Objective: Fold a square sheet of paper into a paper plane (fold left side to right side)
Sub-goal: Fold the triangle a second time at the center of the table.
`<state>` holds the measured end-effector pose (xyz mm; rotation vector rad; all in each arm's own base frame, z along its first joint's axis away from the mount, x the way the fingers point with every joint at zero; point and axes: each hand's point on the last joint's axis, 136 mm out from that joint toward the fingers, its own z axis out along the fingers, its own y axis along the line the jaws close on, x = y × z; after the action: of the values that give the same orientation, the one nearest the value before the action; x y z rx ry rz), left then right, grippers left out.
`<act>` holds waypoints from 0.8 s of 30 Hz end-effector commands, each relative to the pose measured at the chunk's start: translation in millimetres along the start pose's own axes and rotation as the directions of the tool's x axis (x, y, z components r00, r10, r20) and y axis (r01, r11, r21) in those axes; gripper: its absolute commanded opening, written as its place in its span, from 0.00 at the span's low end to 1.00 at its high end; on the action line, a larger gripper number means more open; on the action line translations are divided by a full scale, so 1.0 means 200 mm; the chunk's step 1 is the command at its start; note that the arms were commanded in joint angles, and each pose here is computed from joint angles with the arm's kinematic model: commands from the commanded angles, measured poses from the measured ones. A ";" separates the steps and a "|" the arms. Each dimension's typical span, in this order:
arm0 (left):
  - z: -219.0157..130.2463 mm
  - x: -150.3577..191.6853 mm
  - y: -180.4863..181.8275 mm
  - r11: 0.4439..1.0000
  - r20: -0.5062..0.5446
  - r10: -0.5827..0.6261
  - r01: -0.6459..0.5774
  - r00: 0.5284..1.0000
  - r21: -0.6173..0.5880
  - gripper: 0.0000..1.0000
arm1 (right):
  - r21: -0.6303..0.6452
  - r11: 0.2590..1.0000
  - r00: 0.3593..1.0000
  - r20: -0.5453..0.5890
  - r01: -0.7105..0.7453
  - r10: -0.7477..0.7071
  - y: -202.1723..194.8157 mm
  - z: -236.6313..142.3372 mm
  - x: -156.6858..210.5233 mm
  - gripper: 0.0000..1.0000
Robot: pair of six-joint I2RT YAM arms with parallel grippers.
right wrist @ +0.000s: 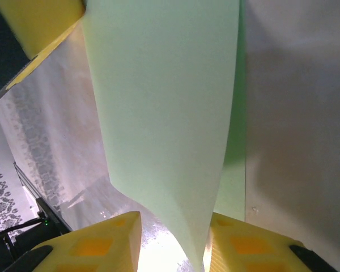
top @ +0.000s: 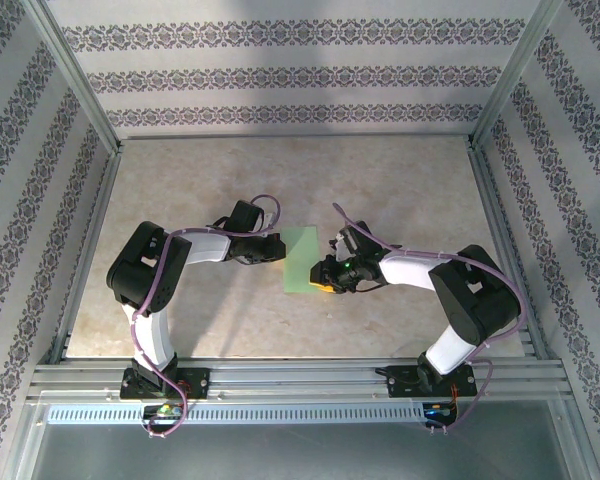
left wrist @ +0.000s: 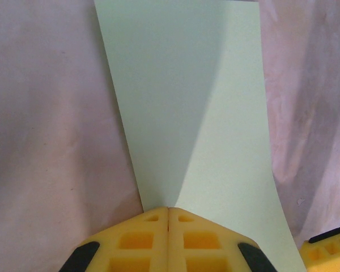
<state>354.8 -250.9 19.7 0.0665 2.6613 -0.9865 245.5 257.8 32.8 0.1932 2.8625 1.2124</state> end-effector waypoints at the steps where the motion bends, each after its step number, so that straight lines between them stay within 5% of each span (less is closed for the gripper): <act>1: 0.03 0.16 0.09 0.997 -0.082 -0.043 0.037 0.996 -0.075 0.06 | -0.026 1.000 1.000 0.008 -0.008 0.008 0.00 -0.01 -0.01 0.35; 24: 0.04 0.16 0.06 0.998 -0.081 -0.028 0.024 0.996 -0.055 0.07 | -0.133 0.990 0.997 0.066 0.037 -0.029 0.08 0.00 -0.39 0.33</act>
<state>354.3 -251.5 19.9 0.0699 2.6571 -0.9881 314.5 257.3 40.2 0.2238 2.7316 1.3326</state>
